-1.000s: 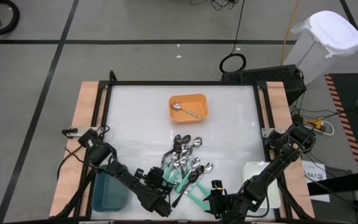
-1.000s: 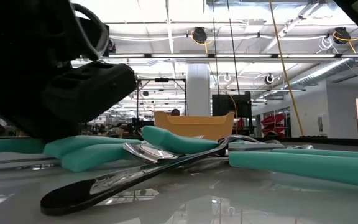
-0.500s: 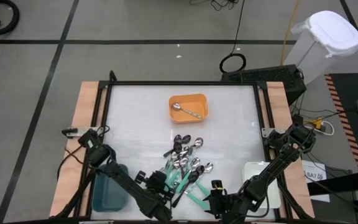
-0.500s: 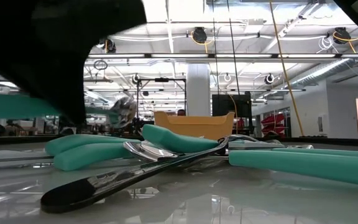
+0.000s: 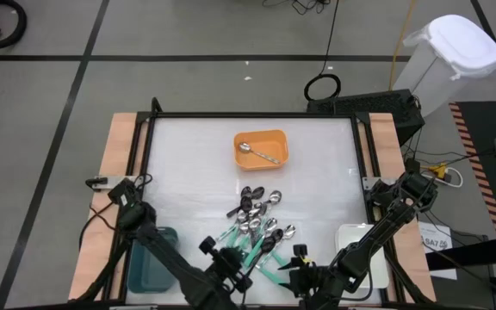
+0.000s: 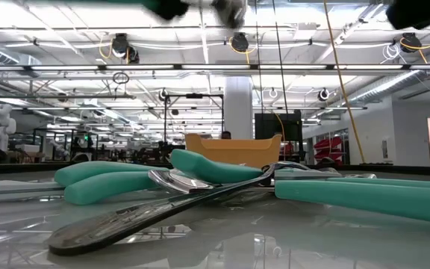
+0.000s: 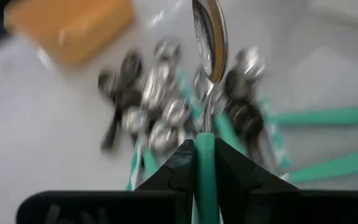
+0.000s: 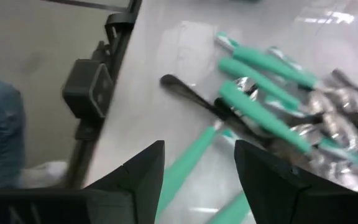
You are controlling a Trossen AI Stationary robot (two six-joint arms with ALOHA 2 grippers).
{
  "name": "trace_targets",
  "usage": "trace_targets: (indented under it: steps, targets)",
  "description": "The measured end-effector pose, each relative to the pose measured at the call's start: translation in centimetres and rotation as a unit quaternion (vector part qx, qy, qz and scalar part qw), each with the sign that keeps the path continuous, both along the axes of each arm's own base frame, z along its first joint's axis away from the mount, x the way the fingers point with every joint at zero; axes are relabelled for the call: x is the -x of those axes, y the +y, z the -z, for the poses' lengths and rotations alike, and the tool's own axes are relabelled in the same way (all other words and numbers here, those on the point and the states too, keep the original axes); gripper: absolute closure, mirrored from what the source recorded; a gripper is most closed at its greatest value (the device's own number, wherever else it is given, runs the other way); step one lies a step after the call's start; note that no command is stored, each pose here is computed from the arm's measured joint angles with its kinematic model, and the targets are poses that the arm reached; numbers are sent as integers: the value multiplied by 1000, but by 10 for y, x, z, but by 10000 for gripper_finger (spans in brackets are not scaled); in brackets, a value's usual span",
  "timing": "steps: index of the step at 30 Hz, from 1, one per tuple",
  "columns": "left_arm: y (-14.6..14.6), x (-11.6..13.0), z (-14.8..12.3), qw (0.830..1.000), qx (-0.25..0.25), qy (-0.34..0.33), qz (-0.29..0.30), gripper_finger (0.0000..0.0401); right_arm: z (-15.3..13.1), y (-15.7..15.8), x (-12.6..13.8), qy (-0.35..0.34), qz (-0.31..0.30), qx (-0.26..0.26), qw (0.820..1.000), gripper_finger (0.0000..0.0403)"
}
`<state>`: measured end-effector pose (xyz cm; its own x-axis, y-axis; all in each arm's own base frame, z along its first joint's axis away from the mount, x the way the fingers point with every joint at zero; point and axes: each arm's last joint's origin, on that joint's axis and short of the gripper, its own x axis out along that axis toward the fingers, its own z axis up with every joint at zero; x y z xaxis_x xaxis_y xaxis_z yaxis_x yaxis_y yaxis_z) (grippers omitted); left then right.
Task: Sort silverware by color (type)
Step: Put the green spoon into the blue bin
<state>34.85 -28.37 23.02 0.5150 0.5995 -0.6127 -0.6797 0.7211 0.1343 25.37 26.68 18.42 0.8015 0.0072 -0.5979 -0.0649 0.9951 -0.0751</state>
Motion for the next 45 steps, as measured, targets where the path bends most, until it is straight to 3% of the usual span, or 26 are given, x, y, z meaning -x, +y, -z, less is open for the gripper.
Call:
trace_targets:
  steps: [7,13,19,26,30,36,41,45]
  targets:
    - [1,-5,-22,993,-91,22,76,357,-8,-8,-2,-57,33,114,991,211]
    - [6,-9,-22,977,-152,84,124,357,-42,-18,4,-98,30,164,981,211]
    - [14,-14,-22,955,-199,144,165,357,-72,-29,14,-111,-7,211,971,211]
    - [22,-22,-21,938,-216,189,196,357,-89,-36,20,-112,-61,277,952,211]
    - [24,-28,-21,928,-226,201,217,357,-87,-43,14,-90,-100,273,953,211]
    - [30,-41,-20,920,-205,217,253,357,-81,-59,5,-48,-93,295,950,211]
    - [35,-46,-20,922,-202,217,250,357,-75,-70,-3,-8,-126,240,963,213]
    - [35,-46,-20,917,-207,222,257,357,-73,-78,-6,12,-118,230,966,219]
